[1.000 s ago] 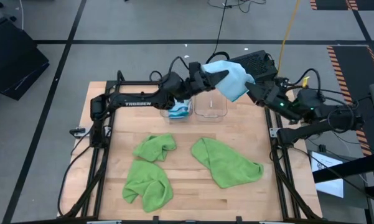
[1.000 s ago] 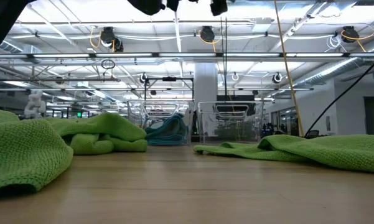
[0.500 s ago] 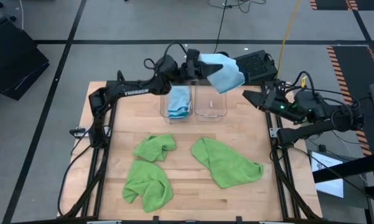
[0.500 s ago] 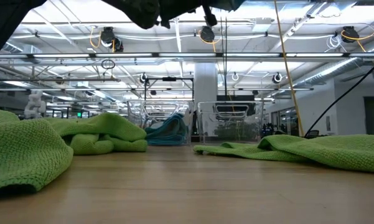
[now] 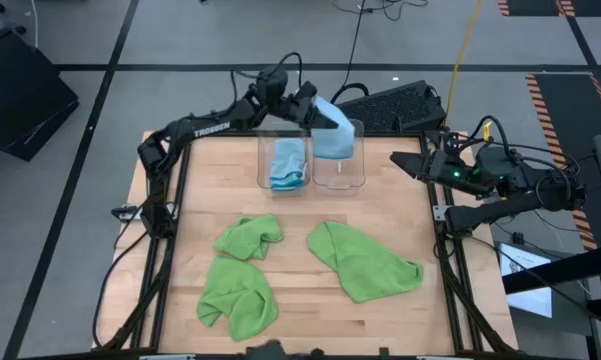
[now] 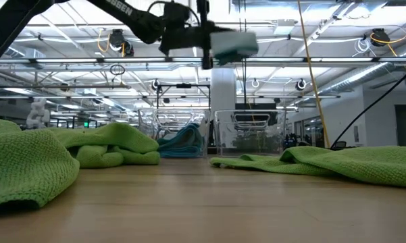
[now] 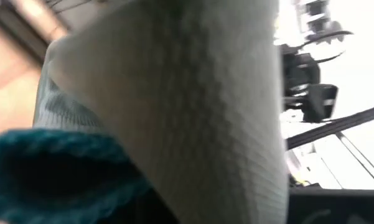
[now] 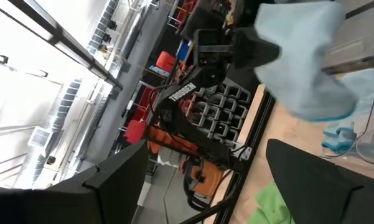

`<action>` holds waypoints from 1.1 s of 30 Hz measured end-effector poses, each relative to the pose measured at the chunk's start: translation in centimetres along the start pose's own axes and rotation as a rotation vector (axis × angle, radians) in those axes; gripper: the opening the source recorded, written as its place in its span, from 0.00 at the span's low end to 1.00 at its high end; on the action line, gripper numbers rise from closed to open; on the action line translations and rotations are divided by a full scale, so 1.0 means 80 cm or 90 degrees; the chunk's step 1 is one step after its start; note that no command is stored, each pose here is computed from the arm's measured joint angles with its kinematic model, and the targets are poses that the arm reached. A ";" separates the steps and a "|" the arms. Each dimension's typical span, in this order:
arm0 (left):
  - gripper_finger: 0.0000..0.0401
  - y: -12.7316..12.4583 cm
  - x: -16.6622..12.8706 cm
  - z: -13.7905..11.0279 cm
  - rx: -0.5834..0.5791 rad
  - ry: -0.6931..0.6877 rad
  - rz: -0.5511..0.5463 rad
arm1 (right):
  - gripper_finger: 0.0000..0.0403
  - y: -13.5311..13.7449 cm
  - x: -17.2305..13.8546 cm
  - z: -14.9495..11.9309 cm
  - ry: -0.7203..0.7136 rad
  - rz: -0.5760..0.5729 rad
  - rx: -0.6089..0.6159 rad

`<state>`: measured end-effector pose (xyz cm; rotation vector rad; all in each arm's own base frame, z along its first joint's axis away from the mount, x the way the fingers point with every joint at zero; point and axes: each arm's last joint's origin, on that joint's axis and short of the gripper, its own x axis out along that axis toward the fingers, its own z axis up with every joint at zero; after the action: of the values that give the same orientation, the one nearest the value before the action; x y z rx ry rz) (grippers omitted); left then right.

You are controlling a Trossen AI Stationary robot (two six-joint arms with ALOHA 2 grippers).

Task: Fold microfiber towels
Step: Stack the folded blue microfiber towel on top of the other blue microfiber towel in the left transparent bin

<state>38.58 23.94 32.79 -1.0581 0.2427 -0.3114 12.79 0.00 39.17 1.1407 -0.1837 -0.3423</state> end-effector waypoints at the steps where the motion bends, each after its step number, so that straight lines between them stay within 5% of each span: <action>1: 0.03 0.006 -0.005 0.000 -0.014 0.012 0.012 | 0.79 0.000 0.000 0.000 0.001 0.000 0.000; 10: 0.03 0.050 -0.044 -0.022 -0.144 0.118 0.120 | 0.79 -0.001 0.000 0.000 0.003 -0.002 -0.010; 16: 0.03 0.074 -0.081 -0.046 -0.170 0.168 0.273 | 0.79 -0.001 -0.001 0.000 0.004 -0.004 -0.021; 26: 0.03 0.088 -0.083 -0.048 -0.143 0.165 0.340 | 0.79 -0.005 -0.003 0.004 -0.007 -0.022 -0.040; 33: 0.03 0.114 -0.061 -0.054 -0.163 0.185 0.303 | 0.79 -0.004 -0.003 0.005 -0.011 -0.017 -0.037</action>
<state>33.80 26.32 22.94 -1.1684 0.7980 -0.0005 12.36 -0.36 39.02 1.0836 -0.1731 -0.3788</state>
